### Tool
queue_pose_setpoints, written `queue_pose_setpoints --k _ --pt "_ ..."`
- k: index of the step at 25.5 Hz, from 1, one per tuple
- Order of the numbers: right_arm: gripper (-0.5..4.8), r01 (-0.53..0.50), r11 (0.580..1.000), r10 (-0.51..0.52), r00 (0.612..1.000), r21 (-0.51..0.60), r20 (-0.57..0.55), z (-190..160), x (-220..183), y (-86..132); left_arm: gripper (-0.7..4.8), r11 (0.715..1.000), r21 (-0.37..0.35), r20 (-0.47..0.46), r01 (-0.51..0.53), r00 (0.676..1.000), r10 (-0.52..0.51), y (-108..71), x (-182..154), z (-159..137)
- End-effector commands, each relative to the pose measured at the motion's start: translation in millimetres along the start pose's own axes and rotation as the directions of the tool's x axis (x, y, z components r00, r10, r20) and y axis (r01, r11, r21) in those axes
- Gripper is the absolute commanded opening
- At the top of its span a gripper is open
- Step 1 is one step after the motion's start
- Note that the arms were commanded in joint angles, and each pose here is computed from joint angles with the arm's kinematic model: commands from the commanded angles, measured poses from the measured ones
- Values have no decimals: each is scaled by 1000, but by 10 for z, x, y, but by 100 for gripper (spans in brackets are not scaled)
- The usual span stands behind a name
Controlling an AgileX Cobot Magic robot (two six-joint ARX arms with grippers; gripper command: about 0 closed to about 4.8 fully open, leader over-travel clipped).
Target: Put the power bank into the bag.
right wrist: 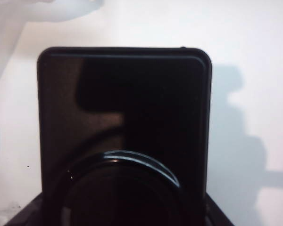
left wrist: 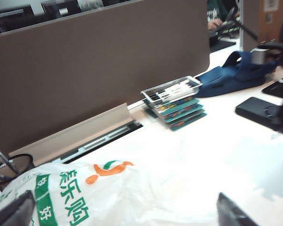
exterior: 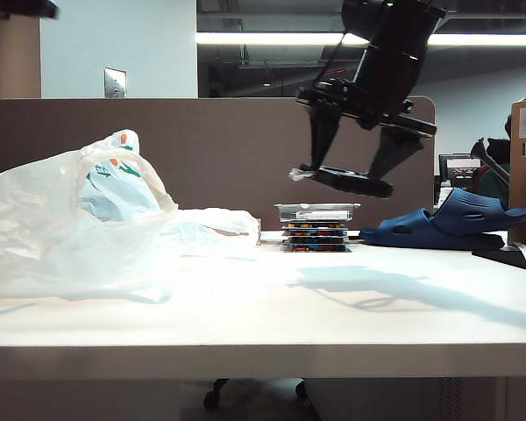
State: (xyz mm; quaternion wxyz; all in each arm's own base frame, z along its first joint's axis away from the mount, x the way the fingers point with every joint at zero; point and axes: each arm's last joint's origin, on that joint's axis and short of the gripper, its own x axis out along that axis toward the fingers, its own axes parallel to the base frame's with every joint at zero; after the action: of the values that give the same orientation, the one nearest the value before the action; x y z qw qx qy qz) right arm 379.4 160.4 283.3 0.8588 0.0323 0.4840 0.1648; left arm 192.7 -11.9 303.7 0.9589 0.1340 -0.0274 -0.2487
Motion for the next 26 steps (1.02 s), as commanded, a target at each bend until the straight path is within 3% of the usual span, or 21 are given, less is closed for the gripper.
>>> queue_pose_setpoints --k 1,8,13,16,20,26 --pt "197 -22 999 24 998 -41 54 46 -62 79 479 1000 -3 -7 31 1000 -31 83 197 59" --pt "197 -30 998 33 997 -50 67 53 -60 113 479 991 74 -48 112 993 -108 63 601 55" --pt "197 -37 998 40 997 -55 68 50 -57 137 479 993 48 -116 110 988 -104 74 890 -61" --pt "197 -41 997 45 997 -61 67 43 -54 168 479 997 45 -166 57 985 -49 110 1019 -131" --pt "197 -44 997 49 996 -65 70 42 -53 185 479 997 33 -187 74 980 -66 123 1137 -196" --pt "197 -45 997 50 996 -66 75 47 -54 186 479 988 108 -226 114 970 -87 81 1220 -315"
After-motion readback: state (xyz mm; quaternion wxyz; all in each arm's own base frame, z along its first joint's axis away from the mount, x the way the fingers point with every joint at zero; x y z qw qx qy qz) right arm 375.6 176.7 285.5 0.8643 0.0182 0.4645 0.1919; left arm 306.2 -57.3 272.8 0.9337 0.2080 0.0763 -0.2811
